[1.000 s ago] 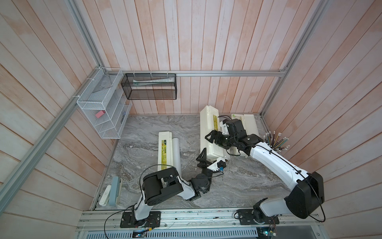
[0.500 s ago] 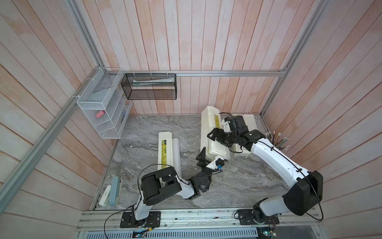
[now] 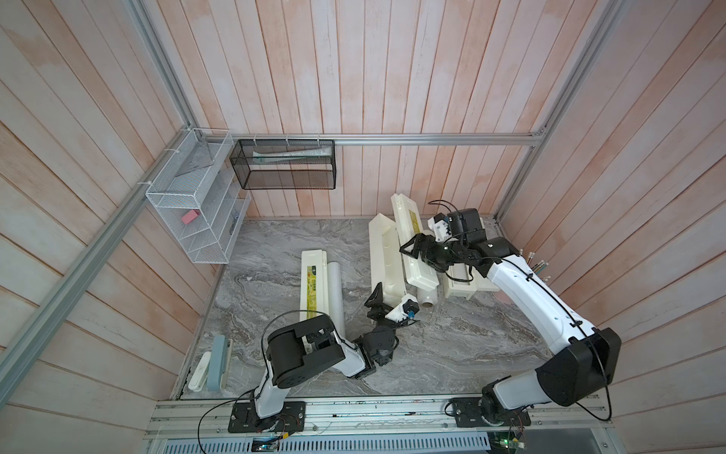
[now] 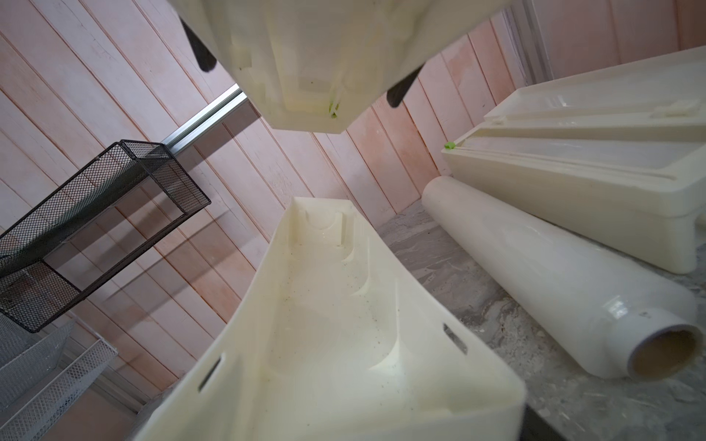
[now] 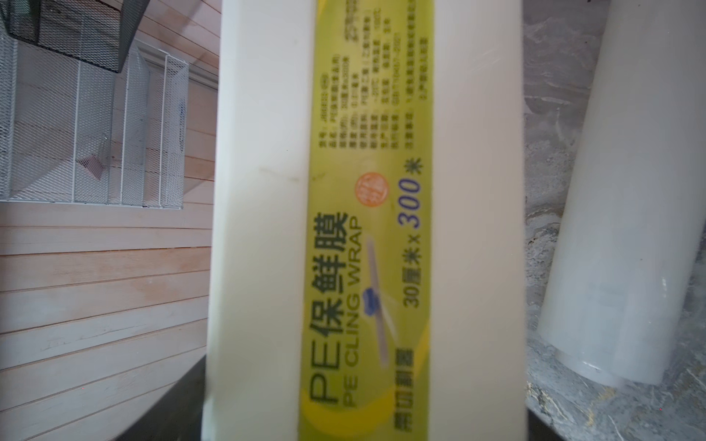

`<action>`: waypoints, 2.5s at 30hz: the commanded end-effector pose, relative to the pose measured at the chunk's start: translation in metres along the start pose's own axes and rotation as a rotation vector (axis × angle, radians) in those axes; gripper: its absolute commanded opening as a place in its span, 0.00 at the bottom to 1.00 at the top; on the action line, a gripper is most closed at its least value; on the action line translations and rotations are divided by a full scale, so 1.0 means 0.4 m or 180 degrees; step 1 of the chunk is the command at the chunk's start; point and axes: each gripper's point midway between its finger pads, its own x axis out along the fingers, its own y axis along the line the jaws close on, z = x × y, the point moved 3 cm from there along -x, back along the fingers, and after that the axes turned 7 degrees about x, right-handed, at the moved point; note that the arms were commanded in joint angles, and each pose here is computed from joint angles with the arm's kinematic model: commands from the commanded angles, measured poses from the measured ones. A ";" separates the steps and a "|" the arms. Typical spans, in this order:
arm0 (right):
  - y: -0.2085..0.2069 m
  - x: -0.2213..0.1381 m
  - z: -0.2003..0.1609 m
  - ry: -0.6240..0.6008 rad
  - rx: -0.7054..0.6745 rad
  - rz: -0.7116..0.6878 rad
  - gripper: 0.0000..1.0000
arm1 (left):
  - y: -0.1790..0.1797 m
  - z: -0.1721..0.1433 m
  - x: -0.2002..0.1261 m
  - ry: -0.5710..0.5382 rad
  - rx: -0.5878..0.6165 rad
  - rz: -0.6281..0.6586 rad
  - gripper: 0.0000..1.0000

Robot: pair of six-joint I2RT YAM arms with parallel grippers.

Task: Put plastic wrap rolls into dispensers
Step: Open the lid of the plastic wrap cutting box, then place the plastic wrap cutting box at the center of the board, then place the lid at the center of the board.

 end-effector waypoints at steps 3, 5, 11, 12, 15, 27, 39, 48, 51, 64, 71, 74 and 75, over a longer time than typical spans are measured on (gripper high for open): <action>0.016 -0.019 0.022 -0.0117 -0.0120 0.0102 0.59 | 0.007 -0.016 -0.012 0.0152 -0.0409 -0.0036 0.06; -0.013 -0.001 0.025 -0.0152 -0.0102 -0.0028 0.59 | 0.002 -0.022 -0.016 0.0248 -0.0599 -0.0148 0.08; -0.100 0.071 0.030 -0.0139 -0.0102 -0.0392 0.60 | 0.008 -0.038 -0.027 0.0488 -0.1038 -0.0322 0.13; -0.113 0.083 0.029 -0.0127 -0.0097 -0.0436 0.60 | 0.014 -0.044 -0.027 0.0502 -0.1077 -0.0314 0.14; -0.142 0.120 0.034 -0.0117 -0.0092 -0.0520 0.61 | 0.031 -0.072 -0.015 0.0611 -0.1230 -0.0357 0.14; -0.231 0.235 0.046 -0.0021 -0.0031 -0.0792 0.65 | 0.044 -0.135 0.027 0.0982 -0.1590 -0.0541 0.21; -0.298 0.326 0.072 -0.0060 -0.0045 -0.1185 0.78 | -0.007 -0.186 0.004 0.1594 -0.2216 -0.0657 0.71; -0.322 0.373 0.058 0.0005 -0.0103 -0.1395 0.93 | 0.009 -0.201 -0.018 0.1676 -0.2399 -0.0636 1.00; -0.322 0.373 0.061 -0.0024 -0.0170 -0.1510 0.97 | 0.009 -0.198 -0.024 0.1711 -0.2457 -0.0671 1.00; -0.287 0.362 0.076 -0.0122 -0.0509 -0.1926 0.98 | 0.048 -0.150 -0.038 0.1653 -0.2578 -0.0833 1.00; -0.310 0.302 0.108 -0.0360 -0.0551 -0.2110 0.96 | 0.116 -0.150 0.026 0.1626 -0.2683 -0.0869 1.00; -0.346 0.280 0.122 -0.0401 -0.0504 -0.2201 0.93 | 0.148 -0.149 0.064 0.1596 -0.2609 -0.0888 0.95; -0.362 0.273 0.125 -0.0424 -0.0476 -0.2239 0.92 | 0.159 -0.145 0.077 0.1561 -0.2578 -0.0890 0.94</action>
